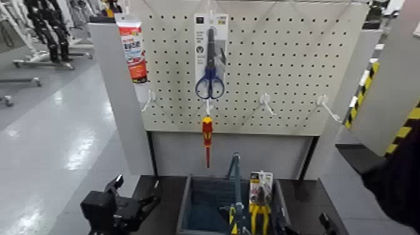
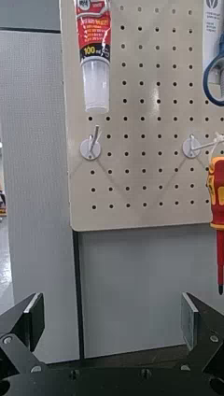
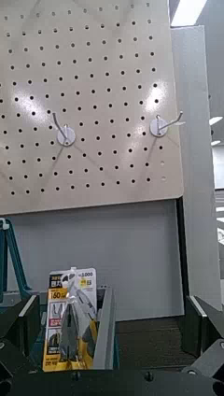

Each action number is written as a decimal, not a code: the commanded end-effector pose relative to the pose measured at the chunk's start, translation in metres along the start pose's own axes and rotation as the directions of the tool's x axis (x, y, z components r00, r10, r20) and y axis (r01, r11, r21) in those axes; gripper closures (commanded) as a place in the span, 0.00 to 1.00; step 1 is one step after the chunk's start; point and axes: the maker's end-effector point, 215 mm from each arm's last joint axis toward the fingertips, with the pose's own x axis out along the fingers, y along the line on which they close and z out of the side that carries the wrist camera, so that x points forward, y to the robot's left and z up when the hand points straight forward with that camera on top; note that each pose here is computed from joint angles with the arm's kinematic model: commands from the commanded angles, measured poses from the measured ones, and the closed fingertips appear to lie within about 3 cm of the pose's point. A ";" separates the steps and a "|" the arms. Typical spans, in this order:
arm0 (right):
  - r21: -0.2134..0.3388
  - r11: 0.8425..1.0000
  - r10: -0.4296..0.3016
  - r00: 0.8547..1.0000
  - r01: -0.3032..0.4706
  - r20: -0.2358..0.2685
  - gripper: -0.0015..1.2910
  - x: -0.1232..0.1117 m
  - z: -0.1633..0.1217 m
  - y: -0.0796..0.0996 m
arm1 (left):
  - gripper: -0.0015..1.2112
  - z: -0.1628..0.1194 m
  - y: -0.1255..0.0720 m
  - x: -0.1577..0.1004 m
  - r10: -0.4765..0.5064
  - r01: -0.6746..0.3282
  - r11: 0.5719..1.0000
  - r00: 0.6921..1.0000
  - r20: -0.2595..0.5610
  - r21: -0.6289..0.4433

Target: Put the red screwdriver into the crate.

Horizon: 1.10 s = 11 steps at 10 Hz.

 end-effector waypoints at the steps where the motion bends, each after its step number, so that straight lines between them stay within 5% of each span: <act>1: 0.000 1.000 0.001 1.000 -0.001 0.000 0.10 0.000 0.000 0.000 | 0.16 0.000 -0.001 0.000 -0.003 0.003 1.000 1.000 -0.001 0.001; 4: 0.003 1.000 0.000 1.000 0.000 0.000 0.10 0.000 0.000 0.001 | 0.16 -0.002 -0.007 0.005 -0.023 0.023 1.000 1.000 -0.012 -0.005; 11: 0.007 1.000 0.003 1.000 -0.003 -0.004 0.10 0.001 -0.002 0.003 | 0.16 0.018 -0.069 0.057 -0.268 0.267 0.963 0.963 -0.024 -0.043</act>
